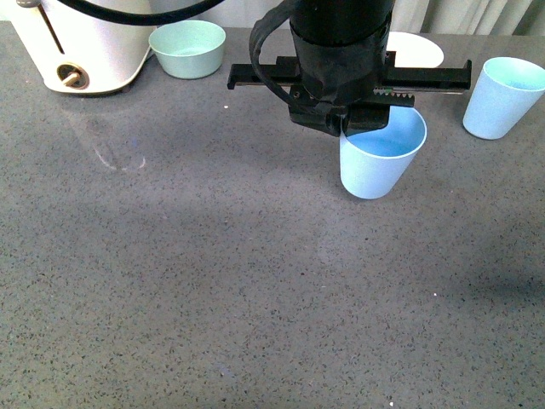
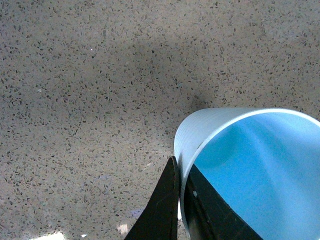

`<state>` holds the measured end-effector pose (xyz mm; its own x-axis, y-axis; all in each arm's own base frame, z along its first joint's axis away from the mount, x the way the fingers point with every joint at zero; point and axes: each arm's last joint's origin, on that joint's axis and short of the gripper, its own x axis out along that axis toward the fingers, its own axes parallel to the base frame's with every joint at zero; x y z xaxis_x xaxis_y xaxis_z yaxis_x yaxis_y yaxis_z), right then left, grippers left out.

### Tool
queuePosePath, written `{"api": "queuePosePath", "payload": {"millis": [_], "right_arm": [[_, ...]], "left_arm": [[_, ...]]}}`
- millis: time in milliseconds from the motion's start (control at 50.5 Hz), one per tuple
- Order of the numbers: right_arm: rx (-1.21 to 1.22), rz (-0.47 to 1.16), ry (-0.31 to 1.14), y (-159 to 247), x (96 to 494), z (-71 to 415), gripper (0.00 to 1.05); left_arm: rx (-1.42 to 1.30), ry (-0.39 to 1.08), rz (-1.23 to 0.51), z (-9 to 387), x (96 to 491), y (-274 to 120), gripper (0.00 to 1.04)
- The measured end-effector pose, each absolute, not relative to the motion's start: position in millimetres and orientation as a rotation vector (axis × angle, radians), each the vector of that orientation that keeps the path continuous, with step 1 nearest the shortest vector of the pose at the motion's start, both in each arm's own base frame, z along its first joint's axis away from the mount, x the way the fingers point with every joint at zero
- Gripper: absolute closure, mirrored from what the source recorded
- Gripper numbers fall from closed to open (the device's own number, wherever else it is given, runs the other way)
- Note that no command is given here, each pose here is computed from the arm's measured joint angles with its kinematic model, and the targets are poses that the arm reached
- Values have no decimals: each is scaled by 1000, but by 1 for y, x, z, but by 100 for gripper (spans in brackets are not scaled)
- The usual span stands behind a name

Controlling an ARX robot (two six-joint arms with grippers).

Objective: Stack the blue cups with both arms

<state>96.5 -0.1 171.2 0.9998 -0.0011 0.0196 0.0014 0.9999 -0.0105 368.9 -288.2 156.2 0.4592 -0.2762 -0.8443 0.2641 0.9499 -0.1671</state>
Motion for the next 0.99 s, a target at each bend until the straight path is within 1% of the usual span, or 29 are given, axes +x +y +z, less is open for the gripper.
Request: {"api": "queuePosePath", "payload": {"millis": [218, 515, 594, 674, 753, 773, 931, 991], "right_arm": [[-10, -1, -20, 0, 97, 171, 9], [-10, -1, -20, 0, 97, 171, 9], [-10, -1, -20, 0, 97, 171, 9], [-10, -1, -20, 0, 97, 171, 9], [-10, -1, -20, 0, 97, 171, 9], [-10, -1, -20, 0, 97, 171, 9], [-10, -1, -20, 0, 97, 171, 9], [-10, -1, -20, 0, 97, 171, 9]], "left_arm": [[7, 1066, -307, 139, 371, -289, 103], [3, 1066, -308, 139, 372, -288, 102], [1, 1065, -310, 139, 372, -289, 93], [0, 1066, -312, 139, 372, -289, 83], [0, 1067, -313, 139, 372, -289, 68], [0, 1067, -314, 139, 372, -289, 63], [-3, 1066, -317, 140, 372, -288, 45], [-5, 1063, -316, 142, 373, -287, 36]]}}
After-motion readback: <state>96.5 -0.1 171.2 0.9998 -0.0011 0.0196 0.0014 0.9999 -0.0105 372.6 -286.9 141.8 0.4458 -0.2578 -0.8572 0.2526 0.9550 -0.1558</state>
